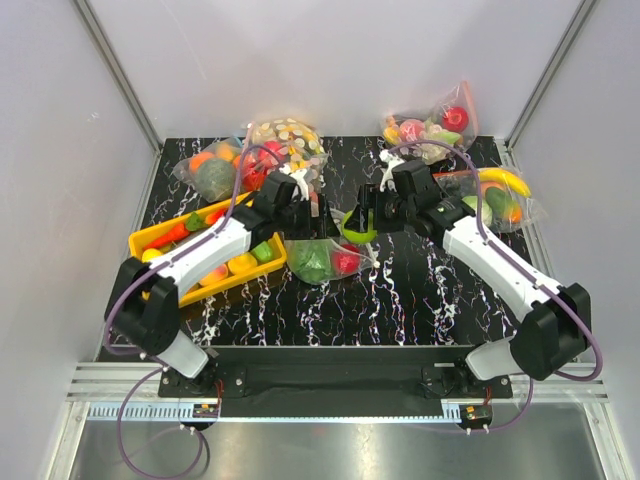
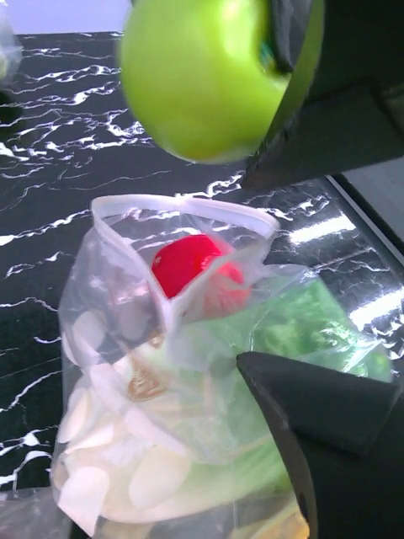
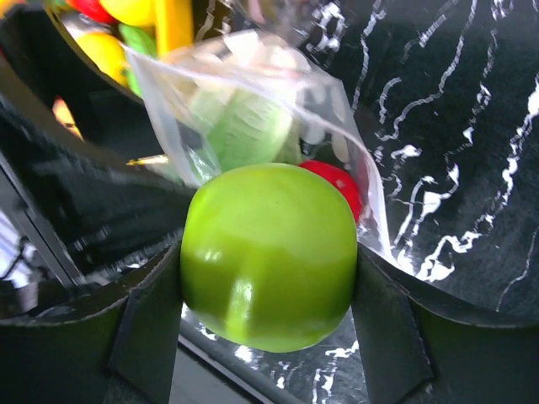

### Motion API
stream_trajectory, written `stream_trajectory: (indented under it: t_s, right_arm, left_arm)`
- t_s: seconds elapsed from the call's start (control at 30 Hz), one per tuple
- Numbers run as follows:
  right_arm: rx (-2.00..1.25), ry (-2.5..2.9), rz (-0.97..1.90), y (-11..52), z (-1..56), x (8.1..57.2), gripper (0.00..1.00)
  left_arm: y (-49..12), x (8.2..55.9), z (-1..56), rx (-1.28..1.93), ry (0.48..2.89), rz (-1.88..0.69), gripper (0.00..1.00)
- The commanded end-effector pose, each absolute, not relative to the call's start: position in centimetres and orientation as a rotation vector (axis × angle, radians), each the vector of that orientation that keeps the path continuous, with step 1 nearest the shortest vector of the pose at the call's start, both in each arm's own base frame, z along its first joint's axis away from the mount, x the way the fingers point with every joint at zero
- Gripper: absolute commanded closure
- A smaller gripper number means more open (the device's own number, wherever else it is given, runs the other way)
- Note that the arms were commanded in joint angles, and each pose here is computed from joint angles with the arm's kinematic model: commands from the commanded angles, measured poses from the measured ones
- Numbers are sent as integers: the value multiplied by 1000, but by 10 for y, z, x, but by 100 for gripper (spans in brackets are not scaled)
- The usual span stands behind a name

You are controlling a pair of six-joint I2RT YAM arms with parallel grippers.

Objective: Open the zip-top bag and remove the fake food

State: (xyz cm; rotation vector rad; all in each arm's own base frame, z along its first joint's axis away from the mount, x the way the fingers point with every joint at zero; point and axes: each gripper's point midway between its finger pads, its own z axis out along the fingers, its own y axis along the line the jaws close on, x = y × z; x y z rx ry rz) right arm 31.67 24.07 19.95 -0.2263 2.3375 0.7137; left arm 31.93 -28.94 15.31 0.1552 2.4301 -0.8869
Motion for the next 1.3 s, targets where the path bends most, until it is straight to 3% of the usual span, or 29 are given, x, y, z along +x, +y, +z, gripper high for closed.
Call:
stream_trajectory:
  t_s: [0.0, 0.03, 0.13, 0.33, 0.6, 1.27]
  right_arm:
    - [-238, 2261, 826, 257, 243, 321, 72]
    - [-239, 2253, 859, 262, 250, 322, 72]
    - [-241, 2239, 915, 273, 261, 326, 73]
    - [-265, 2258, 1082, 297, 275, 324, 73]
    - [-363, 2294, 1185, 336, 268, 331, 73]
    - [-541, 2325, 1675, 388, 296, 279, 75]
  left_arm:
    - [-284, 313, 200, 274, 2241, -923, 10]
    - [-282, 310, 202, 293, 2226, -921, 4]
    - [-275, 297, 213, 361, 2158, -925, 1]
    - [-265, 271, 242, 454, 1992, -970, 1]
    - [-219, 259, 237, 374, 2037, -750, 1]
    - [-205, 269, 270, 229, 1857, -737, 1]
